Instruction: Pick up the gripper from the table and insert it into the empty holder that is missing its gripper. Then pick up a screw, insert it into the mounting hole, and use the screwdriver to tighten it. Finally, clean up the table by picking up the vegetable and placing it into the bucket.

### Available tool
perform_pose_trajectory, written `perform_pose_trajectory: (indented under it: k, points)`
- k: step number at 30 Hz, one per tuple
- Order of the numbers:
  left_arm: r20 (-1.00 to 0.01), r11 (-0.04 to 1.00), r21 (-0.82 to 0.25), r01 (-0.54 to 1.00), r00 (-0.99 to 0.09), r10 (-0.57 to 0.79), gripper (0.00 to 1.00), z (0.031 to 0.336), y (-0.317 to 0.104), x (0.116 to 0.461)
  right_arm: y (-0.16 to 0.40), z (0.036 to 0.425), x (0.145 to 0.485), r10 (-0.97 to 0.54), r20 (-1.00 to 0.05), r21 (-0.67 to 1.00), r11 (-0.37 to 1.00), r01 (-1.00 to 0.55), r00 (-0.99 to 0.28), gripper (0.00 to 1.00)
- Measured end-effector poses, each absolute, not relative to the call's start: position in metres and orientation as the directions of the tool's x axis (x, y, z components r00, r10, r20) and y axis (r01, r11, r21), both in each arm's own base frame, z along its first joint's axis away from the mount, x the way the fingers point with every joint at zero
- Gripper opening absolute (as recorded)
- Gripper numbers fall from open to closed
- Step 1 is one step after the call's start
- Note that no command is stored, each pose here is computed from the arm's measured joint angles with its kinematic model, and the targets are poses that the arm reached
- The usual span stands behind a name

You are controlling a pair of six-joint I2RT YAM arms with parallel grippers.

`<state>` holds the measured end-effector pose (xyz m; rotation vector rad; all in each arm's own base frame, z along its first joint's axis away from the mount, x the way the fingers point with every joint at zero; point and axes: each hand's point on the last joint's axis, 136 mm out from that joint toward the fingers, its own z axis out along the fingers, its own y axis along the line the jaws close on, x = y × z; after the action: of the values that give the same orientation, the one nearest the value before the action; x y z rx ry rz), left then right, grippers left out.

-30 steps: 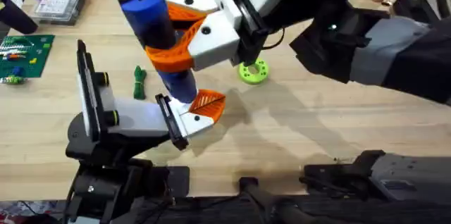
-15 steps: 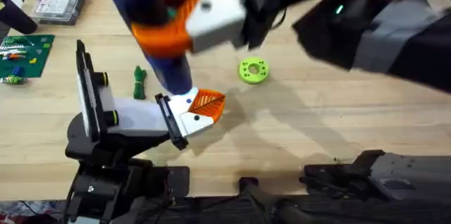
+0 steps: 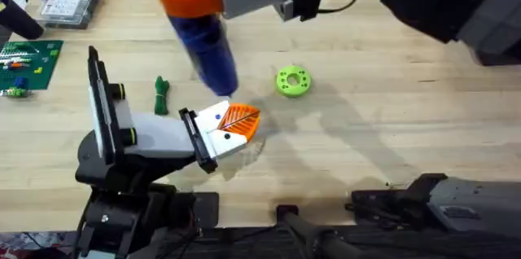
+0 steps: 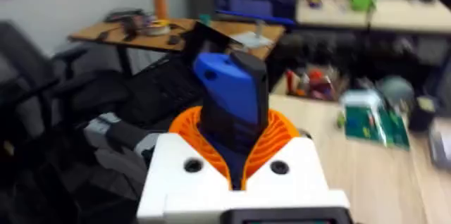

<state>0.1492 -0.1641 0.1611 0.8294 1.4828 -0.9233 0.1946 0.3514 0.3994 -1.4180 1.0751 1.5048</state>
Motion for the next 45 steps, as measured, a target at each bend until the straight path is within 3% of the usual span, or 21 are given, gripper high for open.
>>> perform_pose_trajectory:
  k: [6,13,18,25,35,45]
  points:
    - [-0.994,0.442,-0.095,0.892,-0.106,-0.001,0.016,0.161,-0.164,0.149,0.338,0.351,0.24,-0.222,-0.954,0.217,-0.045,-0.975,-0.202,0.053]
    - [-0.994,0.442,-0.095,0.892,-0.105,-0.001,0.016,0.161,-0.164,0.149,0.311,0.34,0.284,-0.439,-0.897,-0.06,0.231,-0.971,-0.049,0.053]
    - [-0.994,0.442,-0.095,0.892,-0.105,-0.001,0.016,0.161,-0.164,0.149,0.288,0.318,0.3,-0.573,-0.817,-0.154,0.326,-0.933,-0.065,0.051]
    - [-0.994,0.442,-0.095,0.892,-0.105,-0.001,0.013,0.161,-0.164,0.149,0.247,0.291,0.323,-0.744,-0.663,-0.319,0.387,-0.865,-0.089,0.052]
    - [-0.995,0.442,-0.093,0.892,-0.104,0.0,0.006,0.161,-0.164,0.149,0.172,0.216,0.381,-0.856,-0.427,-0.361,0.456,-0.814,-0.29,0.05]
    - [-0.995,0.45,-0.092,0.889,-0.103,0.0,0.006,0.161,-0.163,0.151,0.103,0.12,0.386,-0.964,-0.164,-0.441,0.26,-0.859,-0.208,0.046]
